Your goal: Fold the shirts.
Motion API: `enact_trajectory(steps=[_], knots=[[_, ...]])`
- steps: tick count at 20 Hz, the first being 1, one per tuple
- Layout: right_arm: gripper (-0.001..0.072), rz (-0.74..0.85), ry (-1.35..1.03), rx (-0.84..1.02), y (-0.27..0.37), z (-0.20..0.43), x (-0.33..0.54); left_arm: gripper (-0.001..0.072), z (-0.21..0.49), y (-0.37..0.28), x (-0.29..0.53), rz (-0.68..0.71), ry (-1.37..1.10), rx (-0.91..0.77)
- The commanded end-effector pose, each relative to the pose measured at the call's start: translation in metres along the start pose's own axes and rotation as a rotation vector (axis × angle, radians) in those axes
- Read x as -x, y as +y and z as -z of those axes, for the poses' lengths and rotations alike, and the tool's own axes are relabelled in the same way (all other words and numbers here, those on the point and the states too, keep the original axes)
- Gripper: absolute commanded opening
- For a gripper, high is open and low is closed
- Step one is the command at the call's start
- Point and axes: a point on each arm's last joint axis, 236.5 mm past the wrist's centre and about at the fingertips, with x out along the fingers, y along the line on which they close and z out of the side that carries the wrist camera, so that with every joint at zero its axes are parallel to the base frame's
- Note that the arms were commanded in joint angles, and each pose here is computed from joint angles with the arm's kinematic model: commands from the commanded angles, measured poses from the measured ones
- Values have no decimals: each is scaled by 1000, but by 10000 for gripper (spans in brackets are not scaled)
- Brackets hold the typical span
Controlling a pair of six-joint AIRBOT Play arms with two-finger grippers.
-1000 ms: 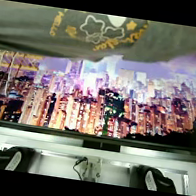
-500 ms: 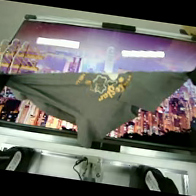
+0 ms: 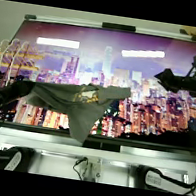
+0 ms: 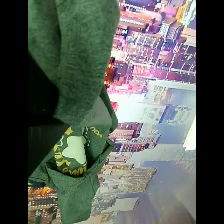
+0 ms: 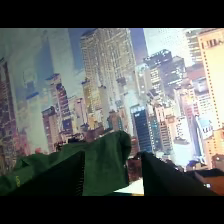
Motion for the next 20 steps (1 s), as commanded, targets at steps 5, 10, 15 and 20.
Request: enact_trajectory(steps=[5, 10, 15, 20], knots=[[620, 10, 589, 184, 27, 198, -19, 39, -3, 0, -6, 9, -23, -46], [619, 27, 599, 138, 53, 286, -72, 40, -2, -1, -5, 11, -17, -48], [619, 51, 575, 78, 72, 315, -100, 39, -2, -1, -5, 11, -16, -48], [618, 15, 544, -4, 91, 334, -128, 39, -1, -1, -5, 12, -16, -48]])
